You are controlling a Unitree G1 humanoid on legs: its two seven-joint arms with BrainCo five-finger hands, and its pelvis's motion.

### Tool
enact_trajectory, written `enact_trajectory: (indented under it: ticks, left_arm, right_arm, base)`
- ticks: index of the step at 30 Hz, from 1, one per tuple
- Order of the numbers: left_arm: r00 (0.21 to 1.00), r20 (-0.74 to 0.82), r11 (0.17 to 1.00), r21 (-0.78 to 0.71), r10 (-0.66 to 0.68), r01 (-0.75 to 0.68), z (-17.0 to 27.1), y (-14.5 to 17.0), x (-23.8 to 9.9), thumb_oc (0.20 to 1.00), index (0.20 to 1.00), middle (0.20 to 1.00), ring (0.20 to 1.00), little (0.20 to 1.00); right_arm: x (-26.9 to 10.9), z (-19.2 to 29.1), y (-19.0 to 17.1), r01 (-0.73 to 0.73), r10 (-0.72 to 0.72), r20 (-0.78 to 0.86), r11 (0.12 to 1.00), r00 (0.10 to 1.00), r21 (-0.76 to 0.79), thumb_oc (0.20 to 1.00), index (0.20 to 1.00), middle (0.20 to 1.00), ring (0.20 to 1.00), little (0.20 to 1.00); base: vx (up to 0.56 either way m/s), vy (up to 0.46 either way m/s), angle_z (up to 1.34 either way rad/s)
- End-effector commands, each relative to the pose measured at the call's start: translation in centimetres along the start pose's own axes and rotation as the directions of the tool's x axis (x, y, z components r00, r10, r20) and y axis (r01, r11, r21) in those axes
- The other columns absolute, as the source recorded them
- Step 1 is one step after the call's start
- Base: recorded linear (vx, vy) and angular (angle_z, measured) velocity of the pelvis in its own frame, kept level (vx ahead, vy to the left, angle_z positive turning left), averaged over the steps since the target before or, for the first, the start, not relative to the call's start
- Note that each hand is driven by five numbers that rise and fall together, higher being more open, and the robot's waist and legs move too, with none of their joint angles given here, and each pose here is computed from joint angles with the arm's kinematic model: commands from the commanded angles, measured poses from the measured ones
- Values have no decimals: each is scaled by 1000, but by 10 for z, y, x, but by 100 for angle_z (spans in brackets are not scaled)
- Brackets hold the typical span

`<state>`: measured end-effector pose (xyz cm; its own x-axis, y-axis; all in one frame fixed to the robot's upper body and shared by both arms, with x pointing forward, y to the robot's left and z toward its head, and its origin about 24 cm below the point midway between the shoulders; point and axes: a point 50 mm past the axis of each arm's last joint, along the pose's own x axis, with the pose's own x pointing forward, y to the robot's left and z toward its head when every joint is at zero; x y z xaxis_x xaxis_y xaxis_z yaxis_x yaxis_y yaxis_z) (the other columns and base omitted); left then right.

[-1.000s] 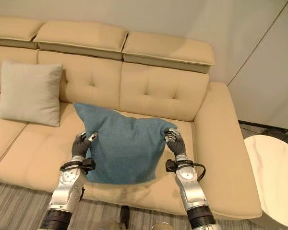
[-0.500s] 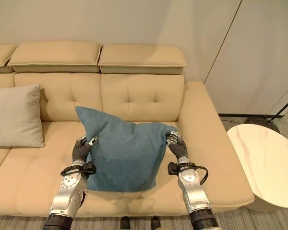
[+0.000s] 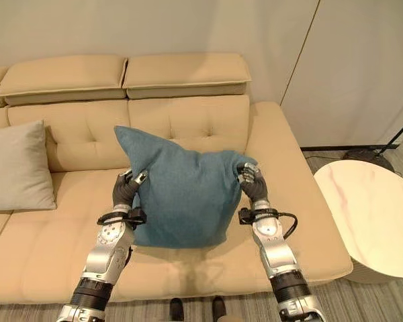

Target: Pick up all the scattered cushions and arrange them neatly on the sofa.

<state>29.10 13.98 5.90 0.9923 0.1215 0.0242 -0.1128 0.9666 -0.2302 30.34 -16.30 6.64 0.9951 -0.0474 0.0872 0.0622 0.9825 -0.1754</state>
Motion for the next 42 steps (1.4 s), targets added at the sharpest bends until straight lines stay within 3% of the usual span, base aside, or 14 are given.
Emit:
enact_trajectory:
  ticks: [1,14,18,28,34,42]
  left_arm:
    - [941,280,974,-69,-188,215,62,-64,26,200,200,200,200,200]
    - [783,574,965,49,-240,259,192,-116,73,200,200,200,200,200]
    - [751,623,965,23,-219,262,220,-121,75,200,200,200,200,200]
    - [628,761,962,-17,-164,272,296,-134,67,200,200,200,200,200]
    - [580,801,967,0,-152,254,320,-133,62,200,200,200,200,200]
    - [572,803,986,125,-167,113,337,-120,70,200,200,200,200,200]
  right_arm:
    - [22,70,42,-88,60,288,992,956,87,200,200,200,200,200]
    - [68,225,59,-31,-20,636,997,772,70,200,200,200,200,200]
    - [68,251,64,-36,-35,681,995,731,90,200,200,200,200,200]
    - [43,358,77,-1,10,875,1000,485,-11,200,200,200,200,200]
    - [31,379,83,-6,38,908,999,416,-39,200,200,200,200,200]
    - [39,377,73,18,28,897,999,441,-39,200,200,200,200,200]
  base:
    - [-137,-13,17]
    - [-100,-11,-1]
    - [-11,-5,0]
    - [-3,-2,-11]
    - [13,-3,-1]
    - [-34,-7,3]
